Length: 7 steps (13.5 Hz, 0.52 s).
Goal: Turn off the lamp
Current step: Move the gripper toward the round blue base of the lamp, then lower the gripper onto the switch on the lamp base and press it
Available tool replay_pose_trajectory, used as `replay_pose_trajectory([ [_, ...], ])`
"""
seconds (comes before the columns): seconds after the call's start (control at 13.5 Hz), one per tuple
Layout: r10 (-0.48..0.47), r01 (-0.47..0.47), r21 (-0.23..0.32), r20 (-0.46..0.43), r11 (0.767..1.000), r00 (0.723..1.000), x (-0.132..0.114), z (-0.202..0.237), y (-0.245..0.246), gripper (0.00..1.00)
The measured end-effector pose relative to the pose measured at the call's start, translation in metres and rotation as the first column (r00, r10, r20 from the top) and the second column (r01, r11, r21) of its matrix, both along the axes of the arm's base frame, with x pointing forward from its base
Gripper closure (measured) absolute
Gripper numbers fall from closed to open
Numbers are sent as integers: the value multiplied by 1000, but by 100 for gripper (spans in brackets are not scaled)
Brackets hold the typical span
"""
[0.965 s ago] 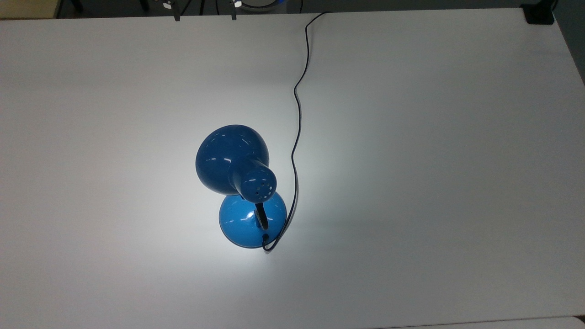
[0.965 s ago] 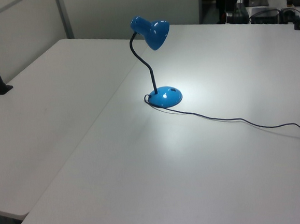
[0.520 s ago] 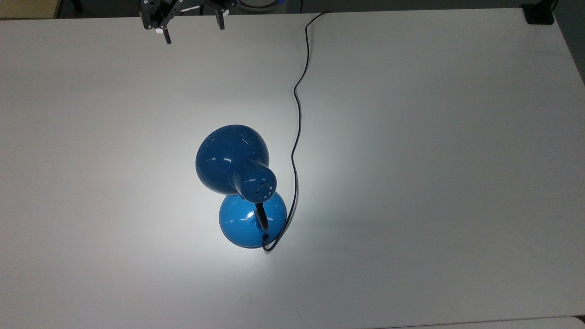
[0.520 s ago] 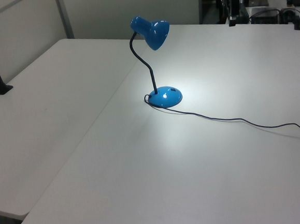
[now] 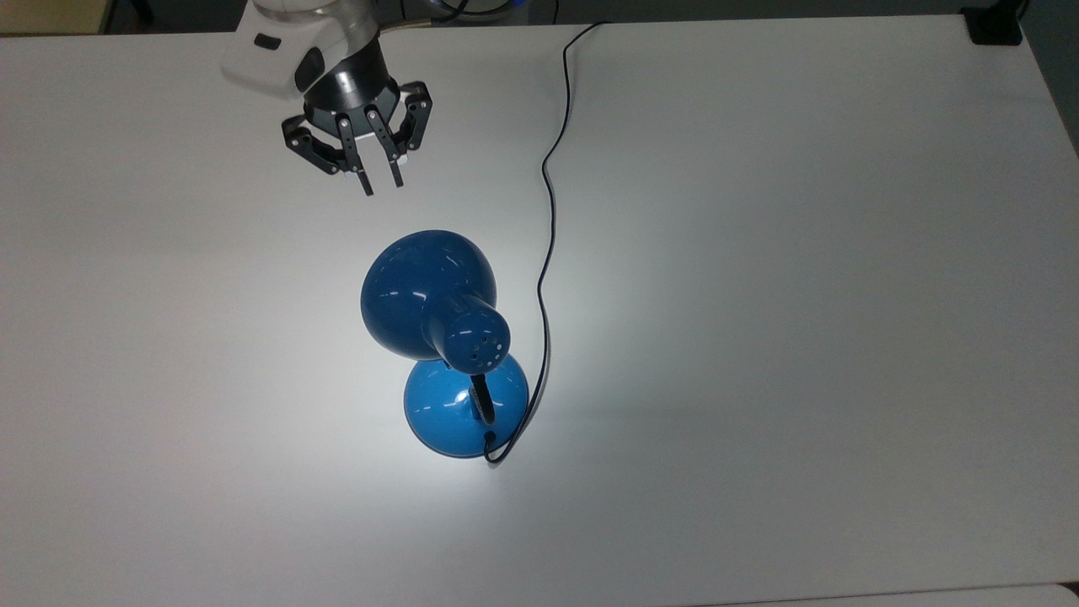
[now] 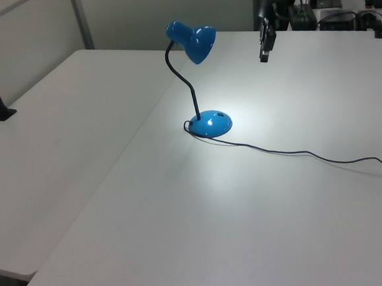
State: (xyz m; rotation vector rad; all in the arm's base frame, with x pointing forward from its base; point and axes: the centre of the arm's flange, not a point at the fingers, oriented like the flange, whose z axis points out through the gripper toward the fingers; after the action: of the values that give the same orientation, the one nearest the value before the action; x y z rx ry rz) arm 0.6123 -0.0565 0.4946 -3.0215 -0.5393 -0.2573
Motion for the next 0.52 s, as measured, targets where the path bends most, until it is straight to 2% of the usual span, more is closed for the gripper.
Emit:
replay_pose_trajectory([
  [0.15,-16,16,6,33,1000,999,12,-26,-2,97],
  [0.3,-35,34,11,65,999,997,24,-62,-3,99],
  [0.52,-99,91,73,126,993,987,42,-100,-1,99],
])
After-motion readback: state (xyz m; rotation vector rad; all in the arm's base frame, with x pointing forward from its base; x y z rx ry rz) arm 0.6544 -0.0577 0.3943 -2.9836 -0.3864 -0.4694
